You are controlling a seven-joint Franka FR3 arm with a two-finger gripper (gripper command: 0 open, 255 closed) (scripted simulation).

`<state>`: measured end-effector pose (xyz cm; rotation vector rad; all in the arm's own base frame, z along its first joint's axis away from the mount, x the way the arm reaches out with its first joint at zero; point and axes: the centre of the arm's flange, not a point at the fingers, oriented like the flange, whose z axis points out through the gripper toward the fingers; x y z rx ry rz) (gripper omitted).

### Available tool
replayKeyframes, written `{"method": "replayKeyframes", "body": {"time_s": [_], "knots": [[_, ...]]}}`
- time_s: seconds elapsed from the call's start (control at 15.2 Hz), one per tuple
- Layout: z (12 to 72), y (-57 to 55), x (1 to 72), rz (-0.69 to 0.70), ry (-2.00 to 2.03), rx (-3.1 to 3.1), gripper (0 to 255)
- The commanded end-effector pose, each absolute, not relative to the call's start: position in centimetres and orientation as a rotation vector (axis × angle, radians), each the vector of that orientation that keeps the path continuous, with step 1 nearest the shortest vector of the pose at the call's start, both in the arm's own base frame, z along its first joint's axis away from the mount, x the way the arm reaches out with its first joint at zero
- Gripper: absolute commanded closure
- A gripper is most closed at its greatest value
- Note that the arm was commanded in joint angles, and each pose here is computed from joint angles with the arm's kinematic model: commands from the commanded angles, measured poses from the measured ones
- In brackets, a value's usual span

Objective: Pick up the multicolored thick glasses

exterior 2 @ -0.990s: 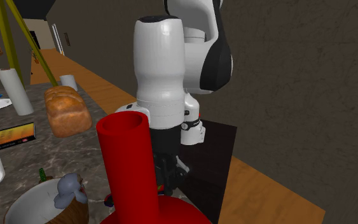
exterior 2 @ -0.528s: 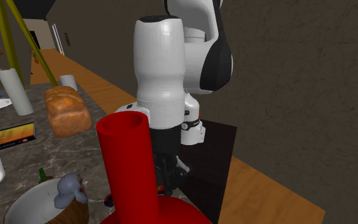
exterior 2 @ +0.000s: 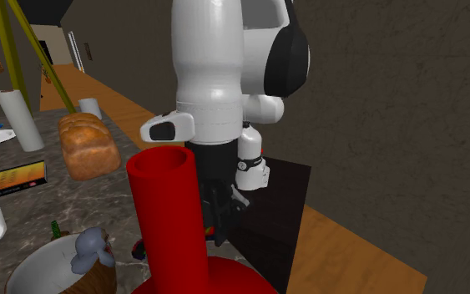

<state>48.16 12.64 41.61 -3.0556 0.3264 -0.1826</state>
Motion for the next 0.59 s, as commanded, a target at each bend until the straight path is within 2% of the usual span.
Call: {"method": "replayKeyframes", "body": {"time_s": [0.0, 0.53], "knots": [[42.7, 12.7, 48.2, -0.182, 0.326, -3.056, 255], [45.9, 12.7, 48.2, -0.182, 0.326, -3.056, 255]]}}
